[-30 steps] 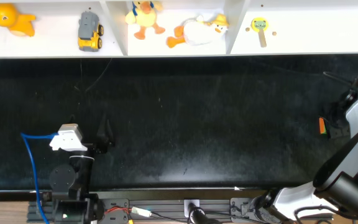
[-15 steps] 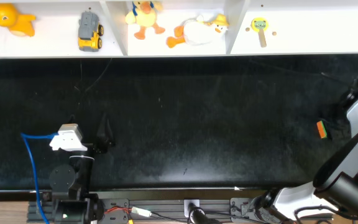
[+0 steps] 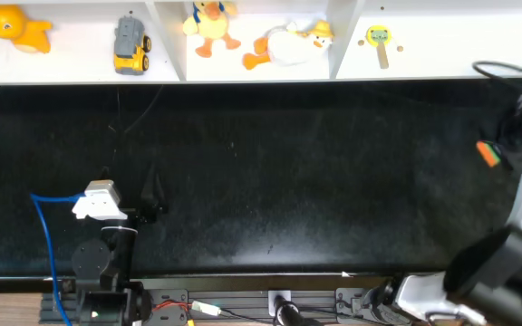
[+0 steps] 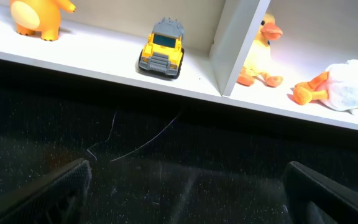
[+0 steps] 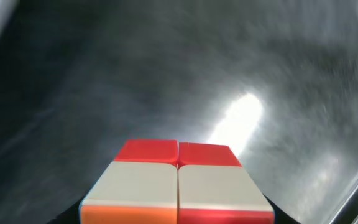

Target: Store Toys

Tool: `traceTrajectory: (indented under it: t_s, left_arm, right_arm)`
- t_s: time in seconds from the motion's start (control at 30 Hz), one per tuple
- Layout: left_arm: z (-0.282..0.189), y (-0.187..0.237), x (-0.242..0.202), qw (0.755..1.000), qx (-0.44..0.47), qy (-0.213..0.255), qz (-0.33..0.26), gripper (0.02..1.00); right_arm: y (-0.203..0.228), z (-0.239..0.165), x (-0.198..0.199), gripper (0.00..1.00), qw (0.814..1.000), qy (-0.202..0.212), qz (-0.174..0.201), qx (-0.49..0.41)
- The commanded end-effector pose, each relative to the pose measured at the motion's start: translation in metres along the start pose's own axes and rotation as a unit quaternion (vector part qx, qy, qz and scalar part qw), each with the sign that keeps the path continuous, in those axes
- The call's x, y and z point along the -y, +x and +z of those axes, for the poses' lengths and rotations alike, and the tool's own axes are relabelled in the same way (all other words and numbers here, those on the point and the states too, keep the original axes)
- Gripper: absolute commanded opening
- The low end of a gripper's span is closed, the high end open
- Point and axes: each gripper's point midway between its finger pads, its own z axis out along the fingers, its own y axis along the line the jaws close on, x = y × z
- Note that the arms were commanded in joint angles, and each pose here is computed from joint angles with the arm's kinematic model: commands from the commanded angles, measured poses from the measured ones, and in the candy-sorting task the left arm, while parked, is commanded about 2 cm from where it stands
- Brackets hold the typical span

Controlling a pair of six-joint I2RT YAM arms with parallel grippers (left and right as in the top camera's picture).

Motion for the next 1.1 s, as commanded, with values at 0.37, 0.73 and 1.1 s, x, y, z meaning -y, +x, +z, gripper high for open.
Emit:
traceTrajectory:
  t_s: [0.37, 0.73, 1.1]
  left_arm:
    - [-0.001, 0.0, 0.003, 1.0, 0.003, 0.009, 0.004, 0.998]
    - [-0.001, 0.0, 0.003, 1.0, 0.003, 0.009, 0.004, 0.998]
    - [-0.001, 0.0, 0.003, 1.0, 0.003, 0.009, 0.004, 0.998]
  right_arm:
    - [-0.038, -0.049, -0.088, 0.047, 0.869, -0.274, -0.283, 0.3]
    - [-0.087, -0.007, -0.153, 0.045, 0.763, -0.344, -0.317, 0.446]
    - [-0.1, 0.048, -0.162, 0.045, 0.758, -0.324, -0.306, 0.477]
